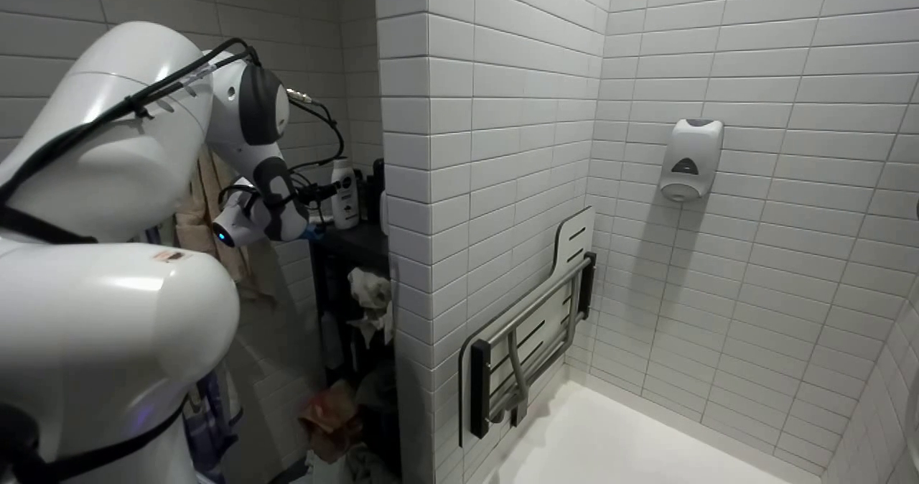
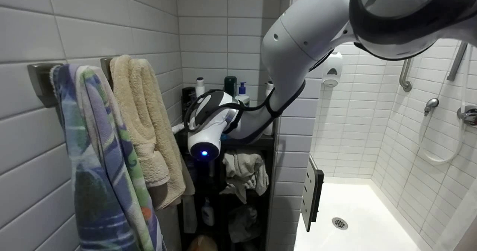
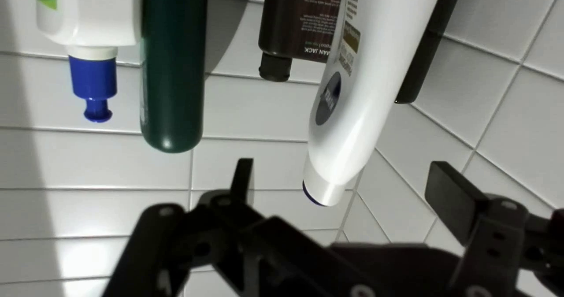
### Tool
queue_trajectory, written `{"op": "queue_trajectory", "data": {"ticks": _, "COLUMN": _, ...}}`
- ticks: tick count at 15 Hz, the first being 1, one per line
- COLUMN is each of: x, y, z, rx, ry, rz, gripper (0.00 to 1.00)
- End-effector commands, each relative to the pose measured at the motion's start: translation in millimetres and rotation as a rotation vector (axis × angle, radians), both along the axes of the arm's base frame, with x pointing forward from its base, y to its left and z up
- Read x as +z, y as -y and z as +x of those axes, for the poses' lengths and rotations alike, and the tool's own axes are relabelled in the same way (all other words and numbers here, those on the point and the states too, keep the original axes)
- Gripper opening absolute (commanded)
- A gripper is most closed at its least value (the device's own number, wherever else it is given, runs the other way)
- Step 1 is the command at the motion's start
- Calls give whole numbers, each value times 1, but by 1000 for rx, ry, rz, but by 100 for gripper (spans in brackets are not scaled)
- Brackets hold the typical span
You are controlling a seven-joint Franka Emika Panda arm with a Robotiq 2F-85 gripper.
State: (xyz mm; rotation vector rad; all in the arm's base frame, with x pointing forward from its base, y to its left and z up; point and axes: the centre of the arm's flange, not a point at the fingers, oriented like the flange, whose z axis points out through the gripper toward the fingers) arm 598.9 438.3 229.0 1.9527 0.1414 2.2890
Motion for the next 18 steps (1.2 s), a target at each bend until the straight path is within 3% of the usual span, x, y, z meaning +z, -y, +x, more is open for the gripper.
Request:
{"op": "queue_trajectory", "data": {"ticks": 1, "x": 15, "y": 17, "z": -34, "rx": -8, "ry": -23, "rz": -8, "gripper": 100}}
{"op": "queue_trajectory", "data": {"ticks": 8, "x": 24, "y": 33, "z": -80, "rx": -6, "ry": -101, "rz": -6, "gripper": 100}}
{"op": "queue_trajectory", "data": {"ticks": 15, "x": 35, "y": 50, "z": -120, "rx": 30, "ry": -257, "rz": -11, "gripper": 100}}
{"op": "queue_trajectory", "data": {"ticks": 16, "x": 17, "y": 32, "z": -103, "rx": 18, "ry": -213, "rz": -8, "gripper": 100}}
{"op": "queue_trajectory", "data": {"ticks": 18, "x": 18, "y": 33, "z": -105, "rx": 22, "ry": -217, "rz": -9, "gripper": 100}}
